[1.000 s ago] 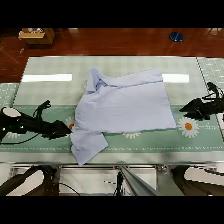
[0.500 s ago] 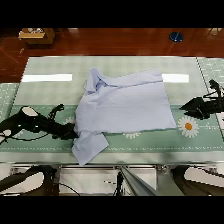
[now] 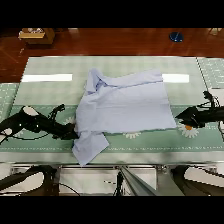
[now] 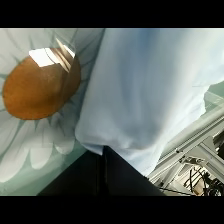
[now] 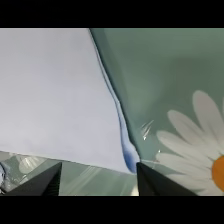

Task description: Fold the shirts.

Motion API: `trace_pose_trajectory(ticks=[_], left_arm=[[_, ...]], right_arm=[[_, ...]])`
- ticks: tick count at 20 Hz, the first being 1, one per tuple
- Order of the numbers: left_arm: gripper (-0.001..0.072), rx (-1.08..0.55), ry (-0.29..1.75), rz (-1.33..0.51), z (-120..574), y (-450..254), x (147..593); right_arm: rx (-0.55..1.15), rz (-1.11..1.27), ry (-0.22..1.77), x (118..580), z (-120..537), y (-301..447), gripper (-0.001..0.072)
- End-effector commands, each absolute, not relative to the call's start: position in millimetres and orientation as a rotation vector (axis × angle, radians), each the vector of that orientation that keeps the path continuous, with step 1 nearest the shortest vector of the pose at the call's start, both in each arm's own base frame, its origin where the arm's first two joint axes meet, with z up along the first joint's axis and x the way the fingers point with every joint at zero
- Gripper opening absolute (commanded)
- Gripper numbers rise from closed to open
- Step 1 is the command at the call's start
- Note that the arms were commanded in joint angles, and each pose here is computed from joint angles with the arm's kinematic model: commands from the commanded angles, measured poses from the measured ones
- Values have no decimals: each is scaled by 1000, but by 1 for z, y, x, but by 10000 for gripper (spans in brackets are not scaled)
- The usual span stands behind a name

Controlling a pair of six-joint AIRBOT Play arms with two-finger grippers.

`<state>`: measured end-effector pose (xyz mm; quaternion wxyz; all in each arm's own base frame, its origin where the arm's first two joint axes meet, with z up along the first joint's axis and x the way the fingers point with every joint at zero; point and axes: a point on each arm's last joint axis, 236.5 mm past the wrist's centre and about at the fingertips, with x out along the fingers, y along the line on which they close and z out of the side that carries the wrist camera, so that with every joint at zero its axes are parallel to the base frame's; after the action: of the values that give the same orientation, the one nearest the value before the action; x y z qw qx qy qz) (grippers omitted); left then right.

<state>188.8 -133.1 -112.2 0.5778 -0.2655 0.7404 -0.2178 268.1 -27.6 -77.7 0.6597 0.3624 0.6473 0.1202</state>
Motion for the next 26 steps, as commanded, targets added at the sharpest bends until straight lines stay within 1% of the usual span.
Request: trace_pose_trajectory(ticks=[1,4,7,8,9,10,11,13,15,16,18,20,22,24,26], left_arm=[[20,-631,1728,-516,-110,-135,190],[21,-638,1720,-525,-109,-137,191],[20,-690,1678,-554,-102,-146,200],[21,-701,1656,-578,-99,-150,203],[20,-712,1636,-596,-96,-154,206],[20,-724,1614,-616,-92,-157,210],[20,-733,1598,-629,-88,-159,214],[19,-706,1548,-655,-75,-159,228],[19,-649,1450,-697,-45,-159,252],[19,-607,1378,-720,-23,-158,267],[19,-489,1168,-758,44,-156,303],[19,-306,886,-803,139,-153,329],[19,-164,582,-782,252,-150,338],[19,-56,260,-728,369,-144,325],[19,33,-25,-654,470,-135,289]], right_arm=[[831,241,1480,262,-88,-27,536],[899,236,1465,260,-95,-14,534],[873,230,1500,253,-111,4,515],[843,238,1508,254,-115,12,450],[808,246,1508,257,-118,18,349],[796,254,1492,264,-117,24,169],[805,268,1469,272,-113,30,21],[848,327,1407,293,-90,38,20],[860,418,1319,319,-48,41,19],[852,469,1245,336,-16,43,19],[824,613,1047,362,72,59,19],[664,680,824,377,161,70,20],[504,647,588,381,250,71,20],[444,548,330,374,343,61,19],[369,476,71,345,430,55,19]])
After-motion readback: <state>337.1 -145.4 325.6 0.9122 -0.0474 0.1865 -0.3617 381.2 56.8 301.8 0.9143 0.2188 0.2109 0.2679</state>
